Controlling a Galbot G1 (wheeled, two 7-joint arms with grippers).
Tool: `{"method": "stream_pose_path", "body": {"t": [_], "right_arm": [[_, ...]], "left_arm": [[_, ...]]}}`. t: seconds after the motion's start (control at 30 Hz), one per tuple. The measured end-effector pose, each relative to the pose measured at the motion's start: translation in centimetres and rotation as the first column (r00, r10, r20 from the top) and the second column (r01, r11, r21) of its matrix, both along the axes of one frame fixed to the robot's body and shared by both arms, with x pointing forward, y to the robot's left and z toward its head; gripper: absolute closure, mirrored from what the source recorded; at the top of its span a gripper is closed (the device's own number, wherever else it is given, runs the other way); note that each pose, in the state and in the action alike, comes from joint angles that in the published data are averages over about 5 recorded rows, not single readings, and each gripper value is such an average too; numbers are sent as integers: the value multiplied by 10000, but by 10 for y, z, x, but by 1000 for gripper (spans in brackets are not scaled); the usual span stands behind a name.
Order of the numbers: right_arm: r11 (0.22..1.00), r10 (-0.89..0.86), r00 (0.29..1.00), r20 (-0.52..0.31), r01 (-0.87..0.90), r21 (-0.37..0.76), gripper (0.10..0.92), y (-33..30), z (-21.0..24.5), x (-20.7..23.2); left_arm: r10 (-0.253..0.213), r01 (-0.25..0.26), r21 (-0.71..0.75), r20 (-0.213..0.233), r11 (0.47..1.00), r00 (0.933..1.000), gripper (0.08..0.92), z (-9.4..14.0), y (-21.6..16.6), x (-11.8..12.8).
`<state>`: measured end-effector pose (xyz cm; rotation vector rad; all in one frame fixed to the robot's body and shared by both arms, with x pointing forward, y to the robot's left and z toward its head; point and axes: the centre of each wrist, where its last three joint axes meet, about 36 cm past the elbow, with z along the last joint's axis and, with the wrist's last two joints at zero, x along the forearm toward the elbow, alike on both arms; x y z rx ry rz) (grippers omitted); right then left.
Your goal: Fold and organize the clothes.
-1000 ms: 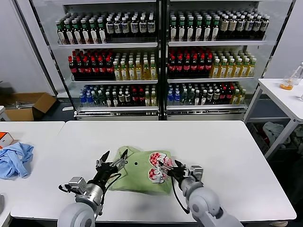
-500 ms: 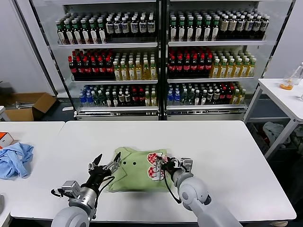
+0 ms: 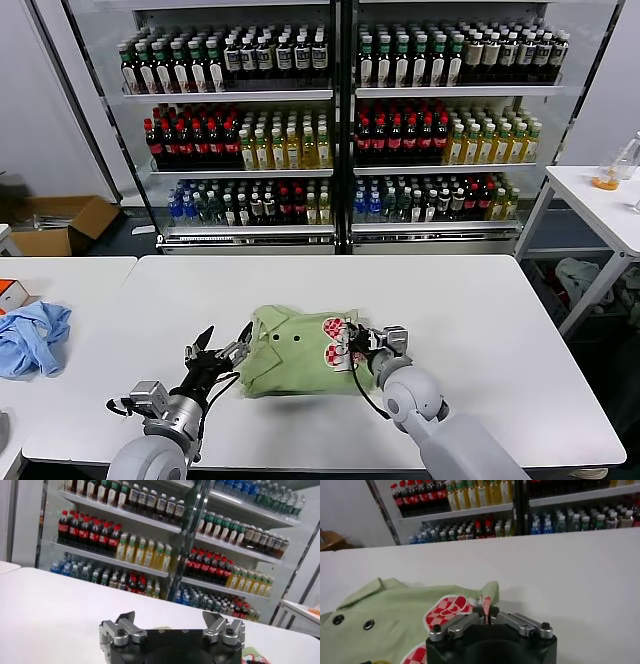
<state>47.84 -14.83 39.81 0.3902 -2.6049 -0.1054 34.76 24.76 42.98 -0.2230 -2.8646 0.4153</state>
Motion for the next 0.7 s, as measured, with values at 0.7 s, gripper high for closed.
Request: {"method": "stream_pose_path", "body": {"t": [0.7], "right_arm": [[9737, -365, 9577, 2853, 983, -2054, 621, -104, 22, 4]], "left_arm": [[19, -53, 863, 401, 9963, 9992, 177, 1, -4, 1]]}}
